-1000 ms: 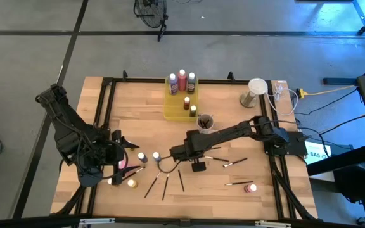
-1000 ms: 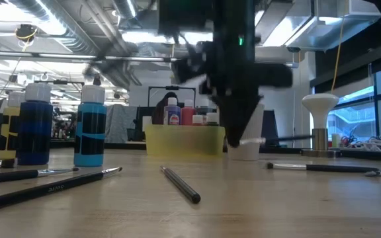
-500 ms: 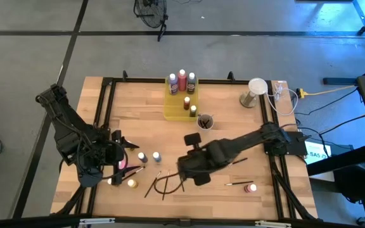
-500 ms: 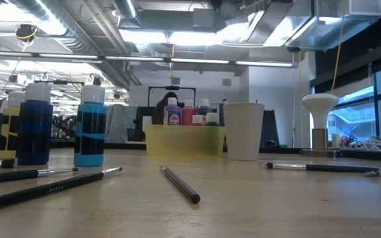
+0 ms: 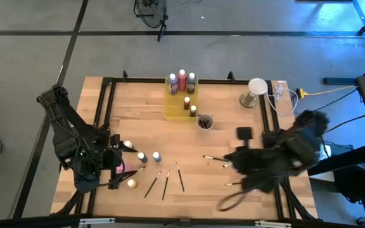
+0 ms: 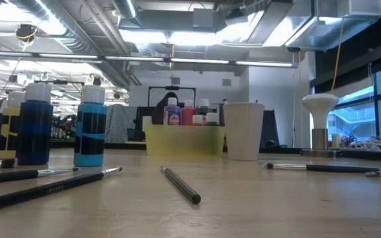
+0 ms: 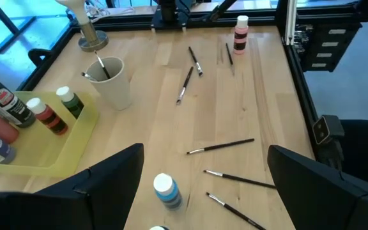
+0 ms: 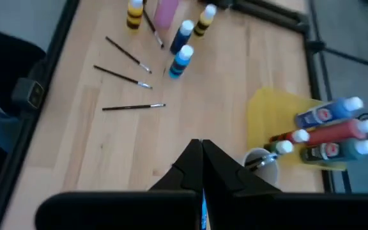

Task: Pick & Place Paint Supplies
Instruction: Put the black paintbrush into the white cup

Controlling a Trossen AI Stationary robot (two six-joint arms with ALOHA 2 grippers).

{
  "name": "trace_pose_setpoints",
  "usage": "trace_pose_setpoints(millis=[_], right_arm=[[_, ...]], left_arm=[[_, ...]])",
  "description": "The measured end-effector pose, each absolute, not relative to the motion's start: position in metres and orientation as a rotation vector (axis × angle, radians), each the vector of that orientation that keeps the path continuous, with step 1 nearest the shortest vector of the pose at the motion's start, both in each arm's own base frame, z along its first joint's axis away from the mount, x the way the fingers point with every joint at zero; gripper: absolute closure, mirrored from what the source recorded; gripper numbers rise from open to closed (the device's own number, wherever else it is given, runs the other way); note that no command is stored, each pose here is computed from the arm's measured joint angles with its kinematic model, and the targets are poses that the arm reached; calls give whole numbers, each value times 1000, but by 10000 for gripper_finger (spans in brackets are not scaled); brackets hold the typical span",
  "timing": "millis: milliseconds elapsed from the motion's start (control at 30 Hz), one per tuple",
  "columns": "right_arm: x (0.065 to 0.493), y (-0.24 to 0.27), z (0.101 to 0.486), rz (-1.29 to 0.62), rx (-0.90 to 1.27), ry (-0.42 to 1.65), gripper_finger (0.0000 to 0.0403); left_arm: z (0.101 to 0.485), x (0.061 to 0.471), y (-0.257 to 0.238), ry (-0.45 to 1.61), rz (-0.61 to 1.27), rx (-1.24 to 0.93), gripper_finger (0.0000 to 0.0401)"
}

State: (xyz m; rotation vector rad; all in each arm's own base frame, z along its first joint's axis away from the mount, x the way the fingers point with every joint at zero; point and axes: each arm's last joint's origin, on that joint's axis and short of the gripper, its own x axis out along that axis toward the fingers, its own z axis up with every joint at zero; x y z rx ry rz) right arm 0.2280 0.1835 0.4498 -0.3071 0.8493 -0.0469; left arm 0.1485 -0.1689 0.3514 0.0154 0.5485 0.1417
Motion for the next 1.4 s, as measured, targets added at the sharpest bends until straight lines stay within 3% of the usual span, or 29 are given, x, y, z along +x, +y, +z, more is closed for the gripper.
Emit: trace_pose_setpoints(millis=[200,433,633,767,967,1267,1400], right_arm=[[161,156,445,-185,-267,708,403],[127,131,371,-303,-204,539,403],[138,134,307,-243,-268,364,403],[150,131,285,-170,-320,247,403],[162,107,273,-18,-310,4,403],[182,77,276,103,-285,-189,403],[190,63,278,-9,-279,-202,403]], left_arm=[[345,153,-175,565,147,40,70],[338,155,-178,604,146,78,70],[338,157,-177,600,160,90,70],[338,158,-176,597,169,89,70],[339,158,-176,593,172,91,70],[336,159,-175,571,199,132,70],[322,158,-174,581,223,158,70]])
